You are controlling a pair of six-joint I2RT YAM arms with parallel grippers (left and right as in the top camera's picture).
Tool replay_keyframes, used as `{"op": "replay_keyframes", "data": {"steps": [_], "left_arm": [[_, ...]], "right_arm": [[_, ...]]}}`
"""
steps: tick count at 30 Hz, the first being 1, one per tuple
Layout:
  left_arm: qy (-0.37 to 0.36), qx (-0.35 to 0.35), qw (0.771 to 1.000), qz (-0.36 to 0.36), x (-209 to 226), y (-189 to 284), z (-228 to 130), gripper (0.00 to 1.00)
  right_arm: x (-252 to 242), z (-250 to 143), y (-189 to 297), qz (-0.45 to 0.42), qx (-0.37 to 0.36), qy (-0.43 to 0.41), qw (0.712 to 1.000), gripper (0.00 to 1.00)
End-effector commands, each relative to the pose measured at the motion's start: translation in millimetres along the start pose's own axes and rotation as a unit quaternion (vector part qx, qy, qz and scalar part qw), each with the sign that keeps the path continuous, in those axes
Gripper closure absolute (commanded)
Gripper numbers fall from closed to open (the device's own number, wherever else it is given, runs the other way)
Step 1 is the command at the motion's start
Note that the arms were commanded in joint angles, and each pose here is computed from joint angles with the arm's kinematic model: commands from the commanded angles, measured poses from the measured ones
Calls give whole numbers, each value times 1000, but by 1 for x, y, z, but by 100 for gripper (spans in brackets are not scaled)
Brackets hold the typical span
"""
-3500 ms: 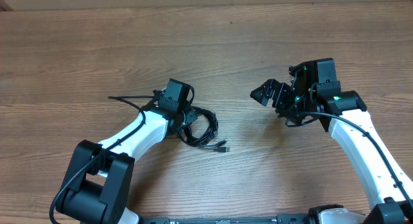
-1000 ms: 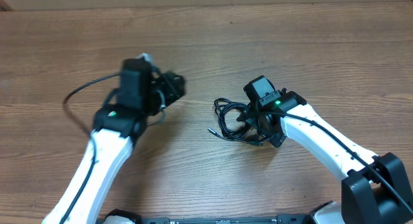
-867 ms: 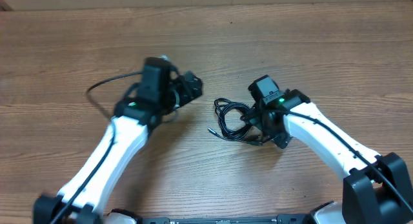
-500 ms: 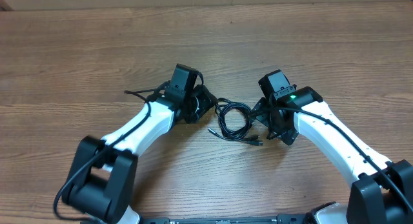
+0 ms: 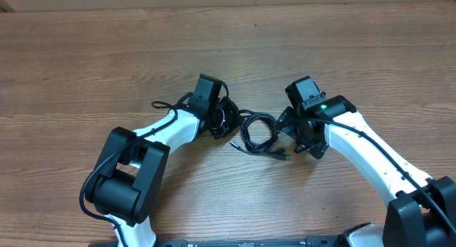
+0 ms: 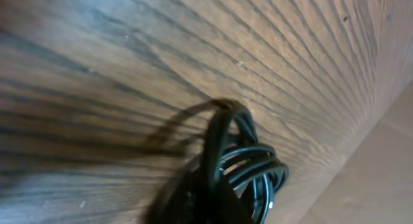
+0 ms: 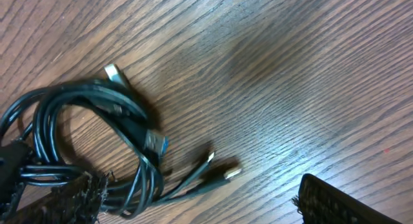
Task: Untangle cables
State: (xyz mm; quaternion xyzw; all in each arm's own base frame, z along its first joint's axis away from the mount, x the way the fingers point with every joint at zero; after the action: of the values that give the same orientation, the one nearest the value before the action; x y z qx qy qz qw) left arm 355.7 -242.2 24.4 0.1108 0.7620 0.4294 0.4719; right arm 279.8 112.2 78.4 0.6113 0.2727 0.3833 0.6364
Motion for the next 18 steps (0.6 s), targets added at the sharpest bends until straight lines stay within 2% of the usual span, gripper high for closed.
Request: {"op": "replay_keyframes", "data": {"steps": [1, 7, 12, 18], "left_arm": [[-21, 4, 1000, -3, -4, -2, -2, 96], [-180, 3, 982, -52, -28, 5, -4, 96], [-272, -23, 958, -90, -58, 36, -9, 96], [-324, -110, 939, -45, -64, 93, -3, 96]], "right_arm": [[10, 7, 14, 25, -14, 3, 1000, 6], [19, -5, 14, 51, 22, 25, 998, 2], [16, -9, 14, 48, 30, 64, 996, 0], [16, -9, 14, 49, 30, 64, 996, 0]]}}
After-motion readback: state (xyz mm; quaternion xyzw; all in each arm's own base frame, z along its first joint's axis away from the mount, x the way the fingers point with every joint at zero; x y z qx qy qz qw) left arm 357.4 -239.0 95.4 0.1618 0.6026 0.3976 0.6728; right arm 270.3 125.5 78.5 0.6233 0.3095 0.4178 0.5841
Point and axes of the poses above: each gripper's point midway between its finger pads, its own y axis back along the fingers, its own x axis along the line the jaws close on, z = x × y, the point moved 1 cm from there along y, back along the fingers, and after that the axes turned 1 degree about y, right-handed, at the moved point
